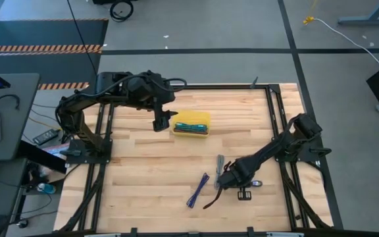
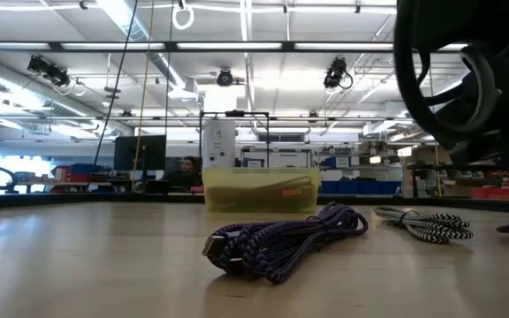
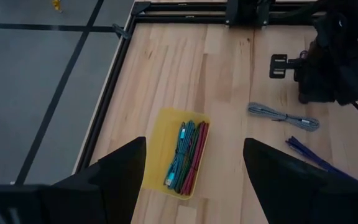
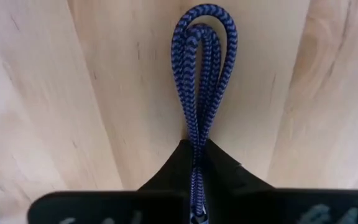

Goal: Pick and place USB-C Cables
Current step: Put the right violet charger cable into the bin

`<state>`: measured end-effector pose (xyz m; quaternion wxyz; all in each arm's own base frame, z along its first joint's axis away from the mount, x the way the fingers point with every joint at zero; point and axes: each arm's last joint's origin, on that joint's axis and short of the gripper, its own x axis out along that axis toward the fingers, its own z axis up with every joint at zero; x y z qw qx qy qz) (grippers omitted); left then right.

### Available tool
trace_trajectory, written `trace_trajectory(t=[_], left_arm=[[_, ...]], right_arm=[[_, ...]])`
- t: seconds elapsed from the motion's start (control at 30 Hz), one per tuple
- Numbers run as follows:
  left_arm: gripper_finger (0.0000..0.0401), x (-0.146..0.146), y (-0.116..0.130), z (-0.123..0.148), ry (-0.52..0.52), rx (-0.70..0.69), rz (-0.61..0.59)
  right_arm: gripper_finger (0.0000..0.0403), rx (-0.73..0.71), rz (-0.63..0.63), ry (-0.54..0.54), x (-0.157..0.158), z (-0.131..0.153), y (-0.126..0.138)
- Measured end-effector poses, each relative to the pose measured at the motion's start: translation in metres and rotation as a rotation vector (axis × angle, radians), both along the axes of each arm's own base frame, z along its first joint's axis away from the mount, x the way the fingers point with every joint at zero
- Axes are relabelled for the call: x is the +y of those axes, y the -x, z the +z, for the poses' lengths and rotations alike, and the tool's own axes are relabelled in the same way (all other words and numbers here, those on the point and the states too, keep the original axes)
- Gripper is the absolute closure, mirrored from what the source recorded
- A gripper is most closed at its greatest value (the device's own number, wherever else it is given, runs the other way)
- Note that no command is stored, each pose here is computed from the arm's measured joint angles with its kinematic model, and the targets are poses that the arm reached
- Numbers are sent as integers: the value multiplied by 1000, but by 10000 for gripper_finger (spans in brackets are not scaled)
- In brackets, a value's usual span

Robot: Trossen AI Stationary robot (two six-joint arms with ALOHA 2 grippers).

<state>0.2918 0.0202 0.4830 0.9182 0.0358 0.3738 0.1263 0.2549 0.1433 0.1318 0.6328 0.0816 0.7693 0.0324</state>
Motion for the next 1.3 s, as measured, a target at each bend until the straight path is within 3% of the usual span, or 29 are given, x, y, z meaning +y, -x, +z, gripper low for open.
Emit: trace_trajectory(t=[0.1, 0.23, 0.47, 0.73, 1.03, 1.3], left_arm=[[125, 0, 1, -1, 1, 20, 1], [125, 0, 2, -3, 2, 36, 1], [125, 0, 2, -3, 2, 37, 0], [125, 0, 2, -3, 2, 38, 0], [125, 0, 2, -3, 2, 39, 0], [125, 0, 2, -3, 3, 37, 1]], right_arm=[[386, 23, -66, -1, -9, 16, 4], [387, -70, -167, 40, -26, 66, 0], [387, -419, -363, 141, -75, 159, -4], [387, -668, -329, 250, -146, 222, -10], [387, -746, -191, 273, -223, 235, -52], [387, -756, -104, 157, -262, 200, -107]])
